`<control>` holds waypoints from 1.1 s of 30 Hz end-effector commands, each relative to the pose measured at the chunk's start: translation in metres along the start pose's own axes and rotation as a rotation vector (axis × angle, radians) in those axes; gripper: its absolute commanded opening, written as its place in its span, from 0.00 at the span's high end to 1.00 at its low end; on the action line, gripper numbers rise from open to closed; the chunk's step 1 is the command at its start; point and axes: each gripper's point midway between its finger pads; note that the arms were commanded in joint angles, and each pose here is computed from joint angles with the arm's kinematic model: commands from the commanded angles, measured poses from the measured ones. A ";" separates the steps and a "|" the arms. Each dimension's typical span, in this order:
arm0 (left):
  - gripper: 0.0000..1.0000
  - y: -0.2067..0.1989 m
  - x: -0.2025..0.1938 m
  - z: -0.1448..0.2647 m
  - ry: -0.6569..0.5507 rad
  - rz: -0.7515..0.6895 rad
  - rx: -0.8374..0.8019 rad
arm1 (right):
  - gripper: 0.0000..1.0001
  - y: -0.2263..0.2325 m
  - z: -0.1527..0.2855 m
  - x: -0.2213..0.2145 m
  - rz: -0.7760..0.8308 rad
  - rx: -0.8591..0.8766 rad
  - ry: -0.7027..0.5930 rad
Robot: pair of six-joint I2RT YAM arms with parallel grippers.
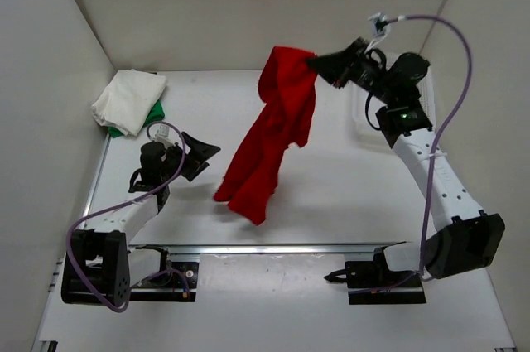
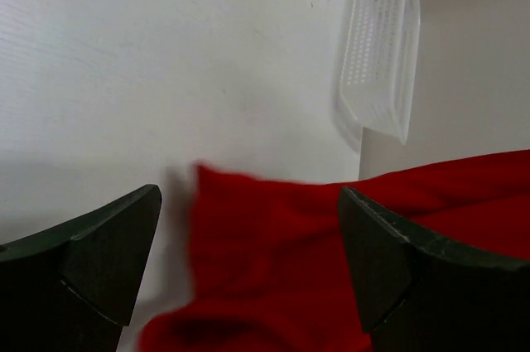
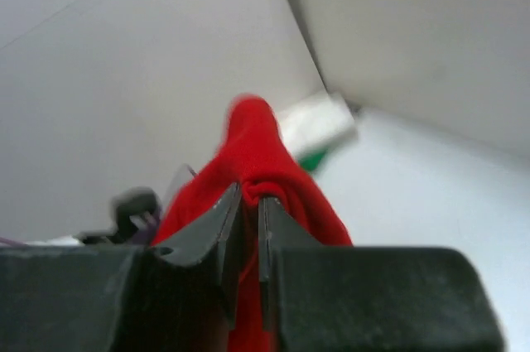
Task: Fold and stack the t-shirts
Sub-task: Grab crumpled tshirt from bin with the right arm
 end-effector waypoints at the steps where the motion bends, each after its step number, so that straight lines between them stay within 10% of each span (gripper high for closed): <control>1: 0.01 -0.033 0.028 0.007 -0.090 -0.102 -0.028 | 0.91 -0.069 0.023 -0.103 -0.200 -0.139 0.082; 5: 0.01 -0.013 0.020 0.000 -0.091 -0.211 0.126 | 0.62 -0.139 0.061 -0.212 -0.318 -0.440 0.307; 10: 0.02 0.002 0.022 0.009 -0.163 -0.322 0.239 | 0.46 -0.138 0.085 -0.231 -0.175 -0.620 0.349; 15: 0.01 0.021 -0.003 0.014 -0.095 -0.429 0.321 | 1.00 -0.108 0.123 -0.306 -0.168 -0.636 0.543; 18: 0.02 0.041 -0.013 0.020 -0.042 -0.501 0.435 | 1.00 -0.082 0.156 -0.352 -0.137 -0.648 0.668; 22: 0.51 0.060 -0.012 0.036 -0.084 -0.488 0.454 | 0.60 -0.051 0.165 -0.377 -0.082 -0.572 0.720; 29: 0.24 0.081 -0.042 0.040 0.010 -0.573 0.489 | 0.39 -0.049 0.155 -0.407 -0.019 -0.564 0.839; 33: 0.35 0.096 -0.068 0.028 0.142 -0.567 0.486 | 0.42 -0.064 0.158 -0.417 0.026 -0.614 0.873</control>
Point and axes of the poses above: each gripper's point midway between its finger pads, its own z axis back along the fingers, its own y axis along the line the jaws close on, x = y × z, and after that the axes turned 8 degrees about z, right-handed
